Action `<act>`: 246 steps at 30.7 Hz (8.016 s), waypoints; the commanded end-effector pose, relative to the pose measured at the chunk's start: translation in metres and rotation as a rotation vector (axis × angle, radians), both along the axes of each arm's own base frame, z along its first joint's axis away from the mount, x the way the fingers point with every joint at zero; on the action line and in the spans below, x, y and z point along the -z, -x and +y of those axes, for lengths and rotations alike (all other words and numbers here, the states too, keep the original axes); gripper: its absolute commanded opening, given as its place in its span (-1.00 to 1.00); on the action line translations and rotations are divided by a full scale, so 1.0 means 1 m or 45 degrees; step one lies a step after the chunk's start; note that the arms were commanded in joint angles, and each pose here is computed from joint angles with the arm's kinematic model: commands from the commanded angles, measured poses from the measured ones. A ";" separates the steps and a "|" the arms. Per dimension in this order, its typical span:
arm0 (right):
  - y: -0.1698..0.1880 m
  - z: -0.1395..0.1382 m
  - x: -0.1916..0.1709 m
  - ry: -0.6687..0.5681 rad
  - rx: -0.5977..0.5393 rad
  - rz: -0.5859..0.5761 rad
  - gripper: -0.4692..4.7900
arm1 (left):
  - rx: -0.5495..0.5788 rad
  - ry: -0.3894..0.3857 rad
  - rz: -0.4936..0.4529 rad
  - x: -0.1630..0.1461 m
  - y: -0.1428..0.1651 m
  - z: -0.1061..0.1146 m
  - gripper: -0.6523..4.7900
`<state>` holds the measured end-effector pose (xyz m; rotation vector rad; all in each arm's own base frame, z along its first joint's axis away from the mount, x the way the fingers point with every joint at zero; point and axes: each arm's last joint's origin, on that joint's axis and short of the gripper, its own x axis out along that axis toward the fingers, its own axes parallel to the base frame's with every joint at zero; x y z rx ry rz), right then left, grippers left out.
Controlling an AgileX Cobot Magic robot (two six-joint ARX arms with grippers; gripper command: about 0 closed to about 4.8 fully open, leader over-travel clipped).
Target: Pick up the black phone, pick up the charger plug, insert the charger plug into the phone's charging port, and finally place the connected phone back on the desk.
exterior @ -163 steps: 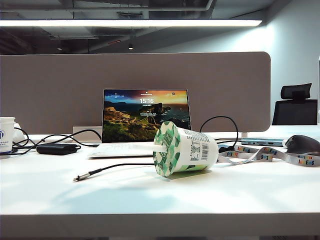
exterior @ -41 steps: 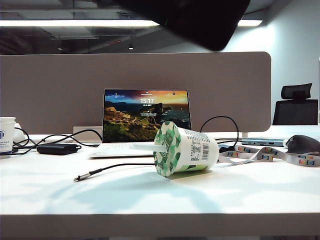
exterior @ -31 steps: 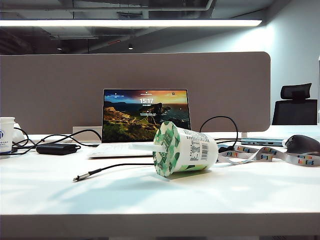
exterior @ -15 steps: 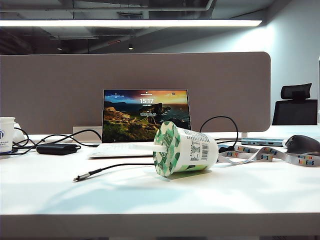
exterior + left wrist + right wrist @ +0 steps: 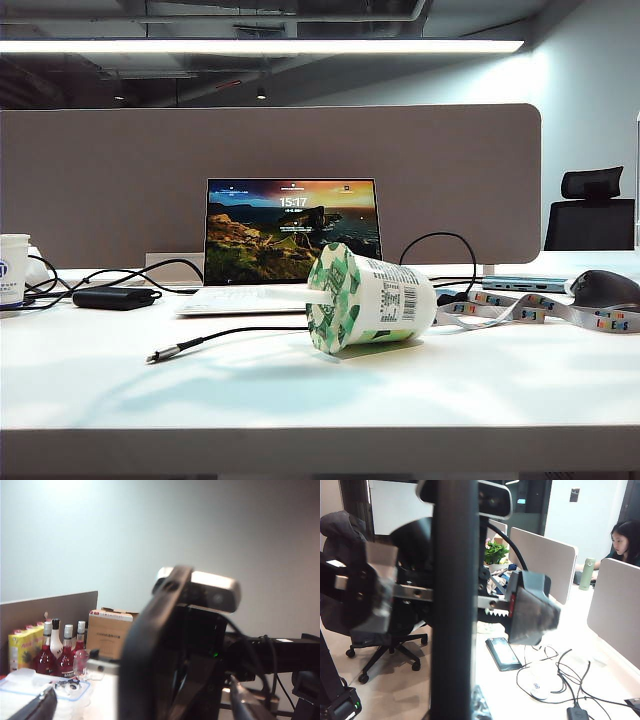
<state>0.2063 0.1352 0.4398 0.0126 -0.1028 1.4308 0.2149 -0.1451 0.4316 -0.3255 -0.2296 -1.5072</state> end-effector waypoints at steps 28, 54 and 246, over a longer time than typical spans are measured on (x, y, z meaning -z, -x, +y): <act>-0.001 0.014 -0.002 -0.043 -0.062 -0.010 -0.84 | -0.008 0.036 -0.004 -0.005 0.002 0.001 -0.04; 0.003 0.002 -0.005 -0.043 0.091 0.078 0.19 | -0.143 0.016 -0.143 -0.005 -0.006 0.016 -0.78; -0.100 0.213 0.260 0.592 1.206 2.194 -0.04 | -1.263 -0.429 -0.101 -0.008 0.072 0.090 -0.78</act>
